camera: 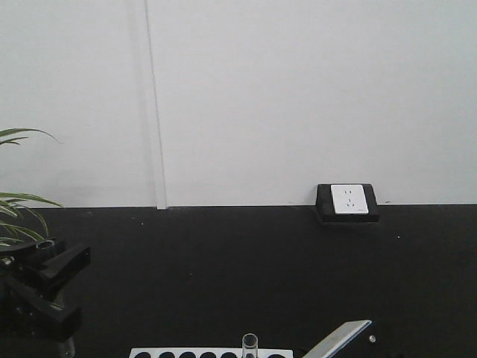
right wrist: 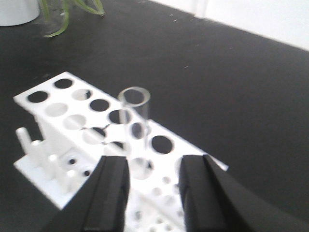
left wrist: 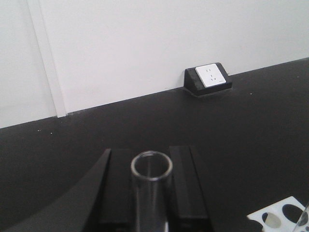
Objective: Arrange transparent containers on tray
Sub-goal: 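Lower the right gripper onto a second glass tube and close it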
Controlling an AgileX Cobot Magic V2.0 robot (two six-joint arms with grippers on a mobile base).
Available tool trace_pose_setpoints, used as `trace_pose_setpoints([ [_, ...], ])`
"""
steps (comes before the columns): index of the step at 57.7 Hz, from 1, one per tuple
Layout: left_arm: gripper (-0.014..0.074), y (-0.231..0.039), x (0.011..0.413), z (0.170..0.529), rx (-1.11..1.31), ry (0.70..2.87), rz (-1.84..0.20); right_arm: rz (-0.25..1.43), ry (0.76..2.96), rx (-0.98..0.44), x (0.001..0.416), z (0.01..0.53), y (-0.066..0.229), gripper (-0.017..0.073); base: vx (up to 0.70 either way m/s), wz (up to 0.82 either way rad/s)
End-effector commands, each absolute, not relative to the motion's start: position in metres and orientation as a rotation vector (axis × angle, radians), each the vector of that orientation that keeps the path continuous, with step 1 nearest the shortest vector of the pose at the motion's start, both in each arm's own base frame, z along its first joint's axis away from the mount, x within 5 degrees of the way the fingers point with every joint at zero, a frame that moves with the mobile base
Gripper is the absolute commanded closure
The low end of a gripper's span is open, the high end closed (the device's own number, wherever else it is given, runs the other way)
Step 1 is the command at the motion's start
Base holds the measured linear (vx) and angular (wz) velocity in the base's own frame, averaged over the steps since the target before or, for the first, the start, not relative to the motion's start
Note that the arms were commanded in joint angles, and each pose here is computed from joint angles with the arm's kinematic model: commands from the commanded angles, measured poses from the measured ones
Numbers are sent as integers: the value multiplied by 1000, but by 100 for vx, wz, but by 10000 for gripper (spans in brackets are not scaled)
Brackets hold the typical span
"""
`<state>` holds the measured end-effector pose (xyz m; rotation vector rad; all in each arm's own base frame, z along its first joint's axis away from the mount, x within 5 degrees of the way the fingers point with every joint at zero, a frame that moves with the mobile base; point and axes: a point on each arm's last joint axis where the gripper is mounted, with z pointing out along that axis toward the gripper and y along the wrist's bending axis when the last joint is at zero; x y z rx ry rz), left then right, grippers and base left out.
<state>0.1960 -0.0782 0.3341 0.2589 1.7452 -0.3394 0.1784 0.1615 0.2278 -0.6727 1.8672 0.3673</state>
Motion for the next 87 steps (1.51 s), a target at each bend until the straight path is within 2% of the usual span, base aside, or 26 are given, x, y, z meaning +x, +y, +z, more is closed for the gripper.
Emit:
trace_pose_setpoints([
  [1,465,-78,195,357,238,1613,-369,400,1773,-587,183,246,165,169,0,0],
  [10,465,-78,195,357,238,1613,-369,406,1760,-578,184,247,166,98,0,0],
  [19,465,-78,195,357,238,1613,-369,387,1772,-572,189,239,169,67,0,0],
  [28,465,-78,195,357,238,1613,-369,384,1747,-593,196,226,178,67,0,0],
  [40,465,-78,195,357,238,1613,-369,491,1699,-629,197,219,191,67,0,0],
  [62,465,-78,195,357,238,1613,-369,509,1674,-588,220,220,212,67,0,0],
  [78,465,-78,195,357,238,1613,-369,504,1752,-555,221,214,210,69,0,0],
  [87,465,-78,195,357,238,1613,-369,505,1737,-550,221,215,210,109,0,0],
])
